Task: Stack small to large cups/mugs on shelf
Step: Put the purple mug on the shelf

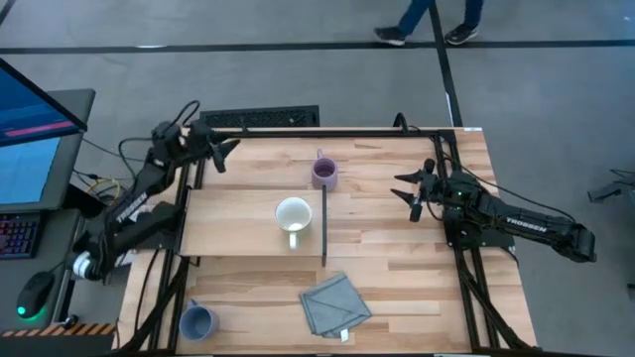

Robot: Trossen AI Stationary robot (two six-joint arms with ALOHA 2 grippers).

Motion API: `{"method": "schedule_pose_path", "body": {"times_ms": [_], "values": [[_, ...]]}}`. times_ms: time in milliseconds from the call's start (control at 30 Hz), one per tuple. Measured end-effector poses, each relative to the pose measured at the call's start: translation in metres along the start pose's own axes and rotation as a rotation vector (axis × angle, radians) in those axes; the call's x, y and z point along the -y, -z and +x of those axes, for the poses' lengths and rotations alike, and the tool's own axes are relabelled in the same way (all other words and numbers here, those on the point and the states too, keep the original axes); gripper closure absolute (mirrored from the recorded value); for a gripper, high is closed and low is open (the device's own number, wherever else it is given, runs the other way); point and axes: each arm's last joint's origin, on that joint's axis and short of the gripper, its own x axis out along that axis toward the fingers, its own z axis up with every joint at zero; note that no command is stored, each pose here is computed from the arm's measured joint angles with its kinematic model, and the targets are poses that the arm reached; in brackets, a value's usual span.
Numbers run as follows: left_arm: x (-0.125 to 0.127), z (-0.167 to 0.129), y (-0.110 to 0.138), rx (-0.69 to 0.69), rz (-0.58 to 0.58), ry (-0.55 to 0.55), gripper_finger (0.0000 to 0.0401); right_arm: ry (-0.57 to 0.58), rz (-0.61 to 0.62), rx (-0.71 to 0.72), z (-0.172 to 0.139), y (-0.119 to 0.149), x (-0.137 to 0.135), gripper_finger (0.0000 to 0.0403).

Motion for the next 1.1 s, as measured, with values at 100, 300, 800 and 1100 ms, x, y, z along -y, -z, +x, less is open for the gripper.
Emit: {"method": "schedule_pose_path", "body": {"times_ms": [100, 300, 800, 1100], "values": [[-0.002, 0.014, -0.010, -0.027, 0.052, 0.038, 0.0242, 0.000, 0.000, 0.001, 0.000, 0.000, 0.000, 0.0173], [-0.003, 0.041, -0.033, -0.040, 0.173, 0.109, 0.0242, 0.000, 0.000, 0.000, 0.000, 0.000, 0.000, 0.0173], [0.000, 0.102, -0.060, -0.176, 0.305, 0.276, 0.0242, 0.000, 0.000, 0.000, 0.000, 0.000, 0.000, 0.0173], [0.001, 0.137, -0.076, -0.228, 0.336, 0.309, 0.0242, 0.000, 0.000, 0.000, 0.000, 0.000, 0.000, 0.0173]]}}
